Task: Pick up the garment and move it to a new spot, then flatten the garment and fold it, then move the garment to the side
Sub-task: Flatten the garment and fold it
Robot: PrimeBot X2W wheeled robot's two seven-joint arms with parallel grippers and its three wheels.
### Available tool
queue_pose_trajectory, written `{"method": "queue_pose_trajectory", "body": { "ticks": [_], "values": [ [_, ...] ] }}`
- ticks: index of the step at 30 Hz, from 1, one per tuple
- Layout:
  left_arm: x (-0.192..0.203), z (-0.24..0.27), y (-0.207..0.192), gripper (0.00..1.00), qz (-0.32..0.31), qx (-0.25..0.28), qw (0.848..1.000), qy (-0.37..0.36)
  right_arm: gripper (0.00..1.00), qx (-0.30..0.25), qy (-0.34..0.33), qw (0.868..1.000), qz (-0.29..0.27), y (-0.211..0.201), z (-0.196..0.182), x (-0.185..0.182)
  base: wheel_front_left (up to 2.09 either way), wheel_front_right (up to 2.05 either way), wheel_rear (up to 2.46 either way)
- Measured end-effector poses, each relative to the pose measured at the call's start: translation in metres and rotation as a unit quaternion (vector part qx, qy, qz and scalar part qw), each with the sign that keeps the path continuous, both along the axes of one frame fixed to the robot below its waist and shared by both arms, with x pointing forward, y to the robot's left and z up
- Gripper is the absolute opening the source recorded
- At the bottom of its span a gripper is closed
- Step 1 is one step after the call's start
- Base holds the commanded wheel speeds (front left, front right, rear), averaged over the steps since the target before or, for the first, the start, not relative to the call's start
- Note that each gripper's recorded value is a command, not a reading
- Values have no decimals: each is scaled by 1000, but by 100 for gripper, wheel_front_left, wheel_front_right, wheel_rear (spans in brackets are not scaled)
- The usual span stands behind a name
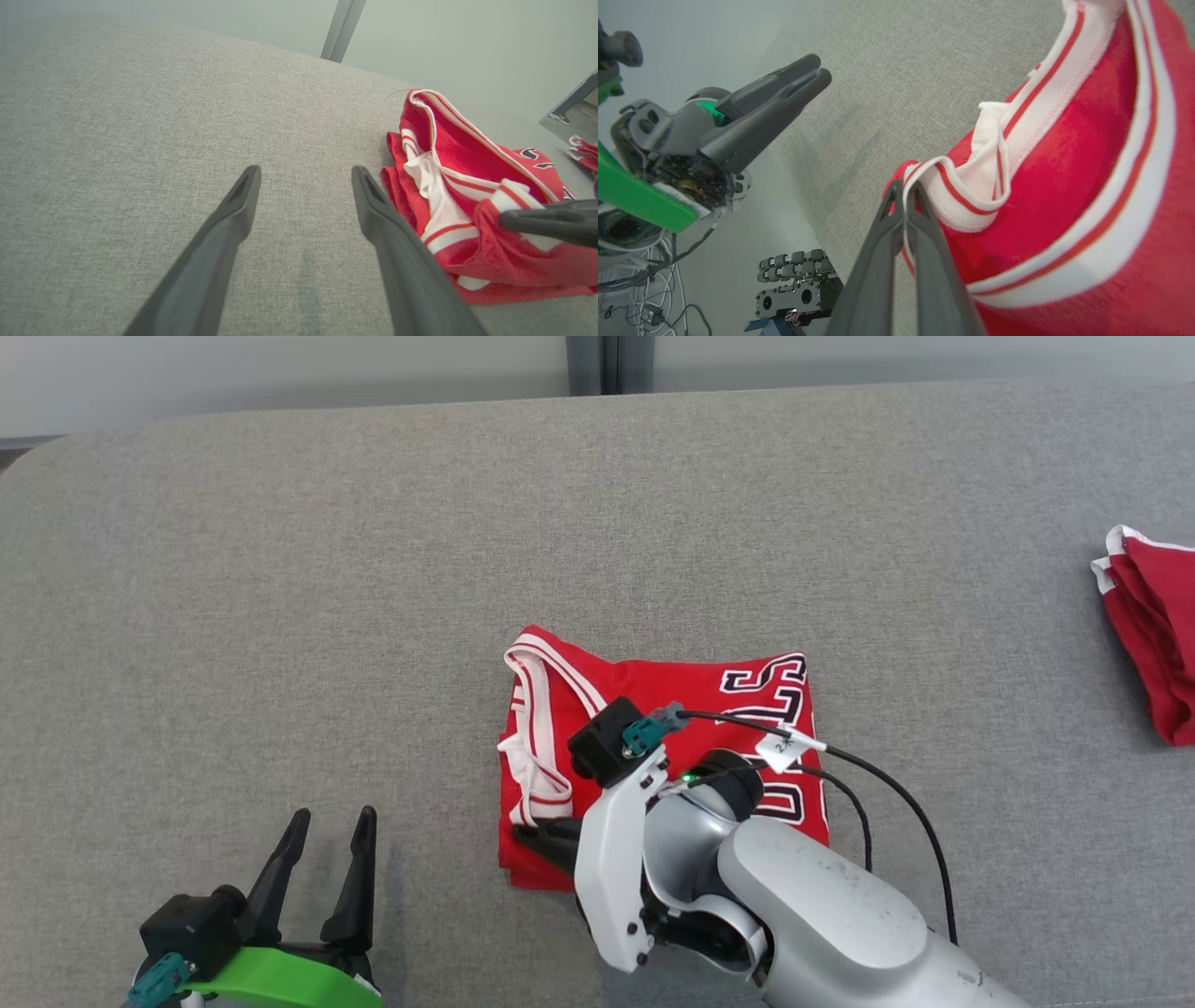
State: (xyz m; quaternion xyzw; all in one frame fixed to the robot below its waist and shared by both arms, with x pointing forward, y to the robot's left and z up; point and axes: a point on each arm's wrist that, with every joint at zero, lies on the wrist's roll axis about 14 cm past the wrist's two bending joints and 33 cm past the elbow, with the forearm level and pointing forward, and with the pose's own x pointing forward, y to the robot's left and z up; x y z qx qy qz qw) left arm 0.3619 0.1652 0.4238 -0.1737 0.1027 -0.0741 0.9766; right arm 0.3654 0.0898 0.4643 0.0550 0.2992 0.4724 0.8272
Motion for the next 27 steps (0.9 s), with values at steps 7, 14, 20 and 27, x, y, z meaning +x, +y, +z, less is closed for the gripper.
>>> {"method": "queue_pose_trajectory", "body": {
  "ticks": [7,14,20,27],
  "values": [
    [-2,-1,6,100,11,-1,1000,2,0,-37,17,997,58,15,-19,-20,0,0,0],
    [-2,-1,10,100,19,-1,1000,3,100,-35,-5,997,63,19,-16,-15,0,0,0],
    [-1,5,8,100,22,-5,1000,-7,100,11,-59,998,33,19,11,-2,0,0,0],
    [-6,14,5,100,25,-7,999,-22,100,67,-182,978,-76,-29,61,33,0,0,0]
  ]
}}
